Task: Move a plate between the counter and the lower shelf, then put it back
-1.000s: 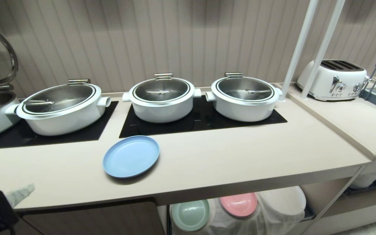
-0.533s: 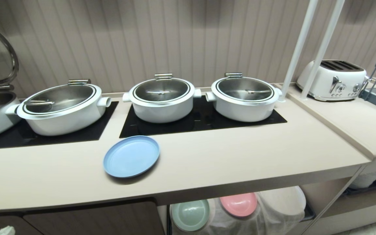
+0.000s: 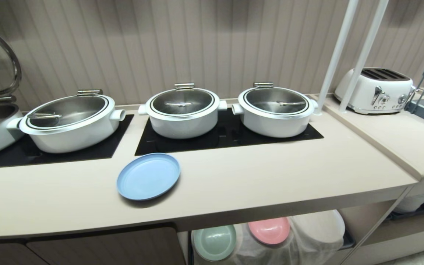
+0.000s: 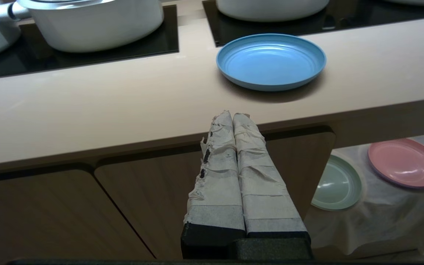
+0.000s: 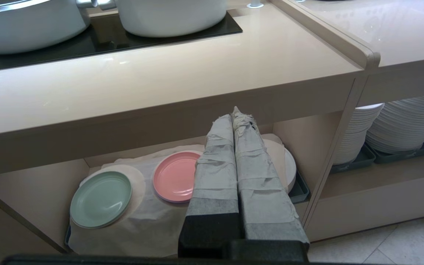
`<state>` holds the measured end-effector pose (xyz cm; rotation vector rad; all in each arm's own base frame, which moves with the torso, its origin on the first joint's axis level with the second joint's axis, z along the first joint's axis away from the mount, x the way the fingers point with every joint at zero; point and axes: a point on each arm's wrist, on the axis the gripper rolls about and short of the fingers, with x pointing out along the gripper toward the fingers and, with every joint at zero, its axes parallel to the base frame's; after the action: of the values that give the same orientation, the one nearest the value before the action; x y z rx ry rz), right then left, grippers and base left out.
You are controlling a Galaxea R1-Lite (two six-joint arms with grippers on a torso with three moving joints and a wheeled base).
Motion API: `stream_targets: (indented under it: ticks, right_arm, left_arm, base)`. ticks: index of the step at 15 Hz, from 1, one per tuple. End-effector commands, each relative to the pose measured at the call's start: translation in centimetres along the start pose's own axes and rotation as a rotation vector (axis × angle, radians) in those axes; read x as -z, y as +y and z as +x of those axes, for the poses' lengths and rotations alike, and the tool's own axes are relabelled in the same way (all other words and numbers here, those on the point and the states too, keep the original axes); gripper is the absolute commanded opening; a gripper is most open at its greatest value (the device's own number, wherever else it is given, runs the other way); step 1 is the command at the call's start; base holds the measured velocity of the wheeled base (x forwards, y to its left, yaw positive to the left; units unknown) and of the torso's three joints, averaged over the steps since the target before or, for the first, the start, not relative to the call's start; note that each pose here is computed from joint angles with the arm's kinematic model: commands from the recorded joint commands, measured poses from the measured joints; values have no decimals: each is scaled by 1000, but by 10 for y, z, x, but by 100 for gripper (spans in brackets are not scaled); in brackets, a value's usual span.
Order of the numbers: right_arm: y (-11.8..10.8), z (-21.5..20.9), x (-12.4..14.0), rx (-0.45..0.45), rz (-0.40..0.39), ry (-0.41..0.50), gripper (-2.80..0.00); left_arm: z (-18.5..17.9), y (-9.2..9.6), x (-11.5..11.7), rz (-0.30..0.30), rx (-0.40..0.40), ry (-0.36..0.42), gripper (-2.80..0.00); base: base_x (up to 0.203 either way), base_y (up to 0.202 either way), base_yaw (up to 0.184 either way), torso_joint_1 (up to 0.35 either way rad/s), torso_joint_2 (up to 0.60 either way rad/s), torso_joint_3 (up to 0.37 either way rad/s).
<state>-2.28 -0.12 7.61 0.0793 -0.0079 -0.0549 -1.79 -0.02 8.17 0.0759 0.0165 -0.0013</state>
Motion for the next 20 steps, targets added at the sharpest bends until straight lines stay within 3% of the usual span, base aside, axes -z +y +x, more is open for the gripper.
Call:
stream_targets:
  ticks: [1,20]
  right_arm:
    - [0,0,0,0,1,0,-280]
    - [0,0,0,0,-1,0,-280]
  left_arm:
    - [-5,-1,4,3,12,-34,-280]
    - [-5,-1,6,-8,9,-22,-280]
  base:
    - [0,0,0,0,0,0]
    - [0,0,0,0,0,0]
